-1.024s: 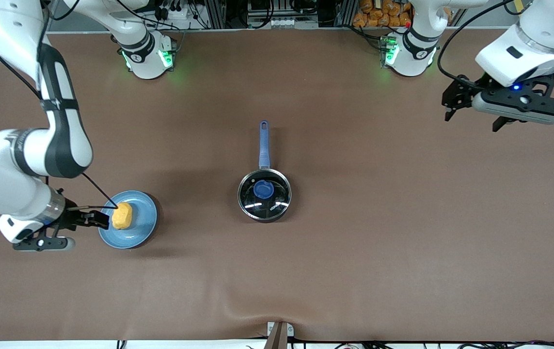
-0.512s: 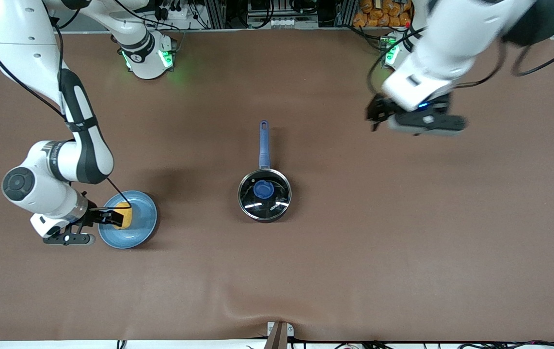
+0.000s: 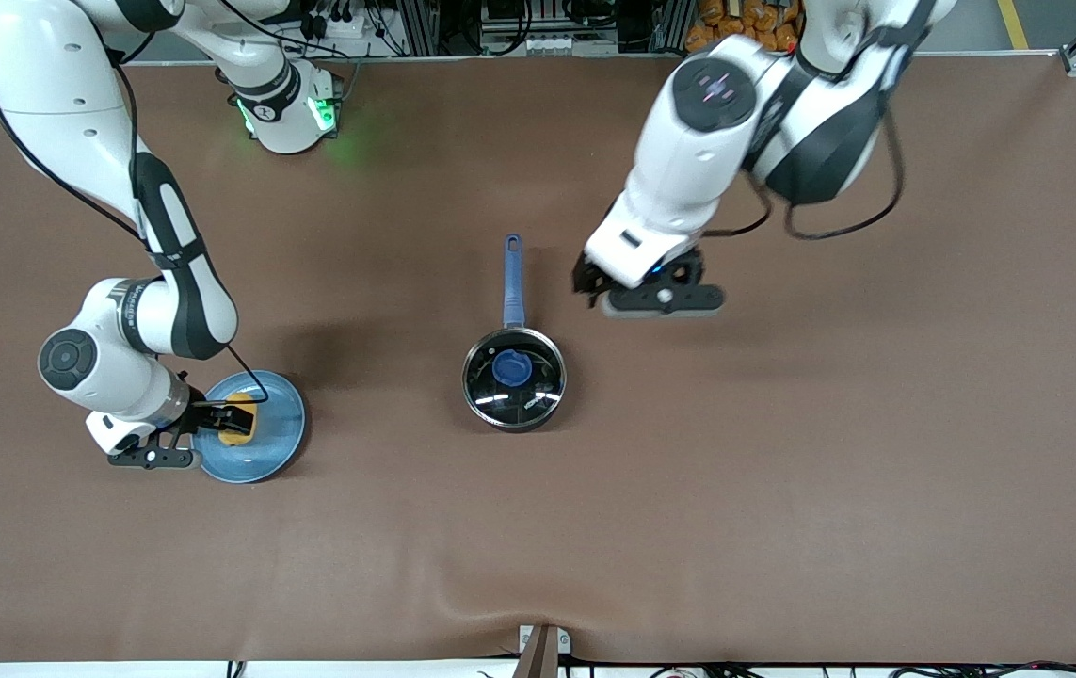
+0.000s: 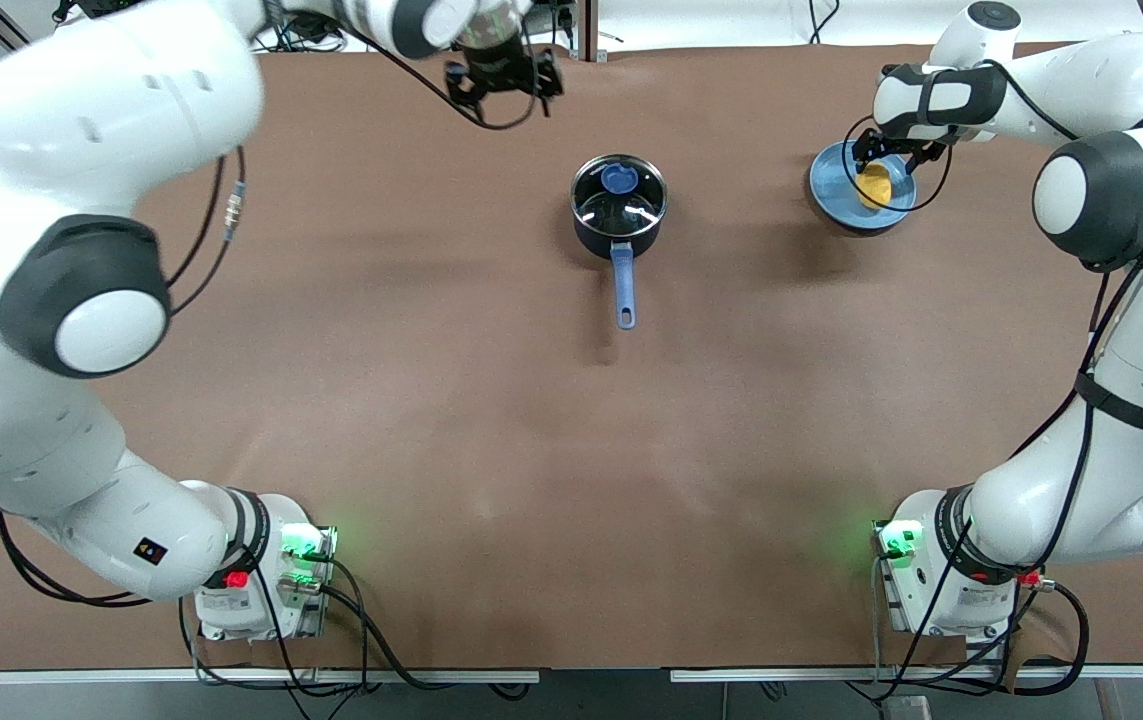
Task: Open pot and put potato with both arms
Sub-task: 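Grasp the potato with the right gripper while the left gripper grasps the knob, then lift the potato off the plate with the right gripper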
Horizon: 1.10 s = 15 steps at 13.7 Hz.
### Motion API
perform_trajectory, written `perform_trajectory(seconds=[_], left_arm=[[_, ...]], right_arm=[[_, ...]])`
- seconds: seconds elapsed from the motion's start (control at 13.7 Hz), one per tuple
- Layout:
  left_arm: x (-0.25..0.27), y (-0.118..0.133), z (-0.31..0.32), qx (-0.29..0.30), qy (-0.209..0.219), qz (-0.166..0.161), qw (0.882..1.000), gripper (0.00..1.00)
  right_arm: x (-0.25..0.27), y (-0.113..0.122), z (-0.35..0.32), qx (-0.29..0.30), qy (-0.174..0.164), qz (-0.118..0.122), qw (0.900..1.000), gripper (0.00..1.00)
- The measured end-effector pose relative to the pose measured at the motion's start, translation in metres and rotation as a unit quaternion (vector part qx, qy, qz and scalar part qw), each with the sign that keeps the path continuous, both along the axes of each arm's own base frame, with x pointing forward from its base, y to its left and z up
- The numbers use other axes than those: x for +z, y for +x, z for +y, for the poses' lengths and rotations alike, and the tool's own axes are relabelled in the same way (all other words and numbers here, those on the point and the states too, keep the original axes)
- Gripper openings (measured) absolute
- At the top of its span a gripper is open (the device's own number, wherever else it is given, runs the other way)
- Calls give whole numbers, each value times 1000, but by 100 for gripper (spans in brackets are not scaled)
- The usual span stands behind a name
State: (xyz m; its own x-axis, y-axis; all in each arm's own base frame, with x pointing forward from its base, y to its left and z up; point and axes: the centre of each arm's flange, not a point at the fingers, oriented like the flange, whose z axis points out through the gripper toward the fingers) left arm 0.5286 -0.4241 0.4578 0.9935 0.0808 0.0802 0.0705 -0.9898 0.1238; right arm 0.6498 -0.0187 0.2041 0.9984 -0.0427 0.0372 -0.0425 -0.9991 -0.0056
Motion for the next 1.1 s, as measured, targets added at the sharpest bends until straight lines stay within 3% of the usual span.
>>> perform_trajectory(seconds=[0.44,0.59,0.73,1.1], left_arm=[[-72,-3,-61,67,-23,-7,997,100],[-87,-7,-79,83,-18,-9,996,100],[-103,-10,-95,94,-18,-18,995,100],[-145,-10,-118,105,-42,-43,993,100]], right_arm=[[-15,-2,-3,-11,5,5,1000,100],[-15,-2,-3,-11,5,4,1000,81],[-14,-2,-3,-12,5,3,1000,56],[-13,-1,-1,-10,6,2,1000,55]])
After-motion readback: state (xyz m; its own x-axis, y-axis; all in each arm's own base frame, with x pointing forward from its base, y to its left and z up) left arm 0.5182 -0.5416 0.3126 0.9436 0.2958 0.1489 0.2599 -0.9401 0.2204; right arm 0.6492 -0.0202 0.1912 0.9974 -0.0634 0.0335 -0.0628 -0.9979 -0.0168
